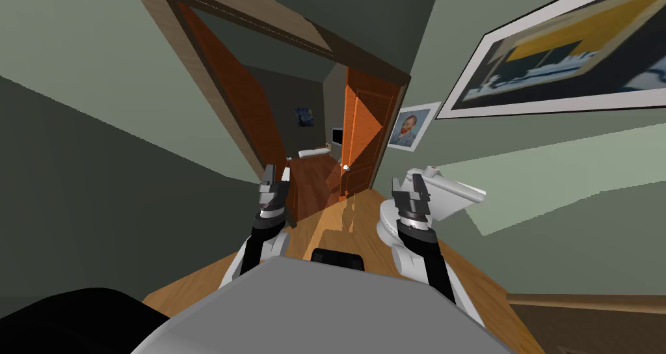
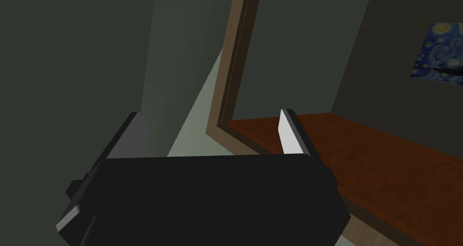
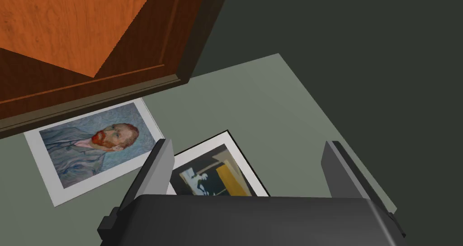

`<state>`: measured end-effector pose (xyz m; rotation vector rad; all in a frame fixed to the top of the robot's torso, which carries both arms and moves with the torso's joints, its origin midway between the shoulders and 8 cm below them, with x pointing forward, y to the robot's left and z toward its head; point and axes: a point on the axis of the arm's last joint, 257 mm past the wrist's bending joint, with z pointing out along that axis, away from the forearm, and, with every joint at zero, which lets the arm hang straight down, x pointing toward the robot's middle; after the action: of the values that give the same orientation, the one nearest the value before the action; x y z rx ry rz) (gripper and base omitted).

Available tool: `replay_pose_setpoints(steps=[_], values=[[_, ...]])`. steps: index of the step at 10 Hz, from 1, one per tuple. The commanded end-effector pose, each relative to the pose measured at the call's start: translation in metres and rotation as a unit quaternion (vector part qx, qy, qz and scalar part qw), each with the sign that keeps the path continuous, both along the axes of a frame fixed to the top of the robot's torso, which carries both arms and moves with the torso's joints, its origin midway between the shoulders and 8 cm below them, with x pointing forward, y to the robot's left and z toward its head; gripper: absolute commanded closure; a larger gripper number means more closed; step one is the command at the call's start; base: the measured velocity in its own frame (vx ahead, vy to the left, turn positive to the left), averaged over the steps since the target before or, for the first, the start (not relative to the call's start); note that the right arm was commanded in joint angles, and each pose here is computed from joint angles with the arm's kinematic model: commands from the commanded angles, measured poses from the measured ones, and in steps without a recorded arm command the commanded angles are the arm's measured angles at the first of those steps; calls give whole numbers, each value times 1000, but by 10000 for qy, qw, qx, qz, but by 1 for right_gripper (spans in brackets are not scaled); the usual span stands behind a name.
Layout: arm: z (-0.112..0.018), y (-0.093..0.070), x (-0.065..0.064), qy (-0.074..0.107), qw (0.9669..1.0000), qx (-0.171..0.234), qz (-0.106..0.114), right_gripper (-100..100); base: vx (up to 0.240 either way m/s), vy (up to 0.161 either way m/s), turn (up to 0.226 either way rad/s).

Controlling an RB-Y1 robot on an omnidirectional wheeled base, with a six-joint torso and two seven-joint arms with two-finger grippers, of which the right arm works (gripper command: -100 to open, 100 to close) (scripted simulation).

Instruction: Push the door open

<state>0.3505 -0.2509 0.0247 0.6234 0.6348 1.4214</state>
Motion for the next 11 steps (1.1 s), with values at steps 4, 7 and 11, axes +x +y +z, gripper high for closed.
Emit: replay_pose_setpoints(steps=[4,7,11], values=[[-23,3,11,222,9984,-453,-239,-100,89,-23,45],[-44,4,19,402,9947,-837,-439,-100,111,-34,59],[-69,6,28,614,9871,-1312,-678,-100,91,-24,52]])
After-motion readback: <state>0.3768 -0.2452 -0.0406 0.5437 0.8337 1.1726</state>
